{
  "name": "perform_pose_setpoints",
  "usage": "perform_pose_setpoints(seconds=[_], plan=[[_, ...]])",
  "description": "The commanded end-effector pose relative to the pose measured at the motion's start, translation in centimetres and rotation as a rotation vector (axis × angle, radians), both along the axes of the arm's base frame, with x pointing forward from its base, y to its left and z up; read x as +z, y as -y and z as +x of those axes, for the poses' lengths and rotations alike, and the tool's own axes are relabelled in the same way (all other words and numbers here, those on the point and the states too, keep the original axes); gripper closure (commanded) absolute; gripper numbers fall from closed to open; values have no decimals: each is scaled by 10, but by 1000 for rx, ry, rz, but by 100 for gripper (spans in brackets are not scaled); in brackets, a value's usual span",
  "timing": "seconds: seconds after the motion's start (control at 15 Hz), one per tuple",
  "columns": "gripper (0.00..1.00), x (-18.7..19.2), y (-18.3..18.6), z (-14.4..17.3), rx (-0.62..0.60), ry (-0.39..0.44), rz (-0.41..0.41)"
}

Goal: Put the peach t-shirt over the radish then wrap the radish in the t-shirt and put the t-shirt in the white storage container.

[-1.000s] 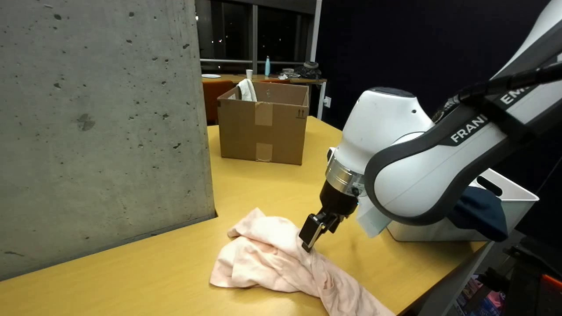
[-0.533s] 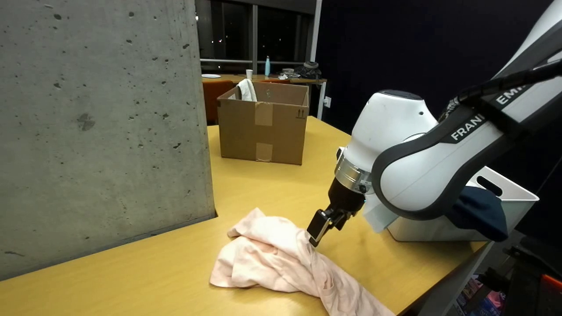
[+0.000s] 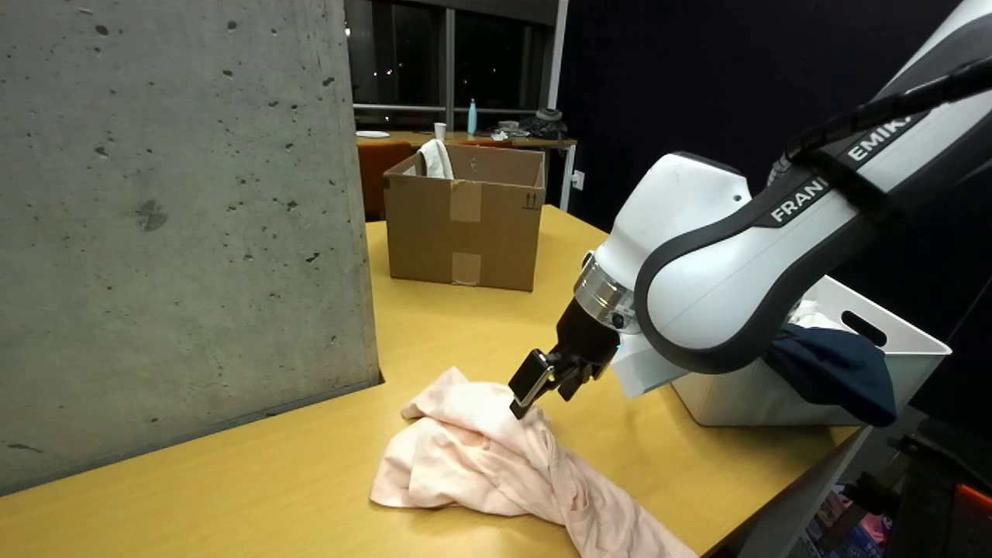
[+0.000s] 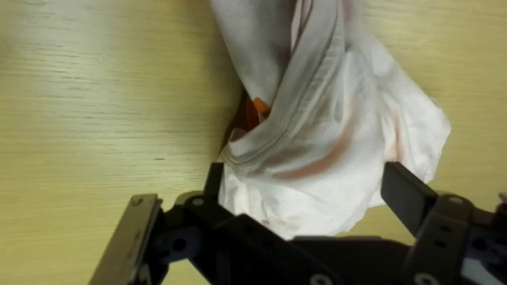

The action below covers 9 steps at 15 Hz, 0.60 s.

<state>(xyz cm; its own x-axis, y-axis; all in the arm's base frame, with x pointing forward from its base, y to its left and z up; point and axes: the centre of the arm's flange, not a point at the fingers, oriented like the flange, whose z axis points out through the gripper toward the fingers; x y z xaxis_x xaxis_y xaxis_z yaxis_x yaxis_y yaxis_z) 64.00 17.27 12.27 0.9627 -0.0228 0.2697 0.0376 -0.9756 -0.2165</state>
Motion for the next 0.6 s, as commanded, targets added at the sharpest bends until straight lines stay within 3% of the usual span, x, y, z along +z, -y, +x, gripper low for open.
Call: perform_pose_setpoints(seconds=[0.0,0.07,0.13,0.53], plan=[[2,-15,-8,10,9,4,53],[9,-16,-11,9,11,2,57],[26,-16,-11,9,13,0,61],[70,-1,-6,4,17,13,63]])
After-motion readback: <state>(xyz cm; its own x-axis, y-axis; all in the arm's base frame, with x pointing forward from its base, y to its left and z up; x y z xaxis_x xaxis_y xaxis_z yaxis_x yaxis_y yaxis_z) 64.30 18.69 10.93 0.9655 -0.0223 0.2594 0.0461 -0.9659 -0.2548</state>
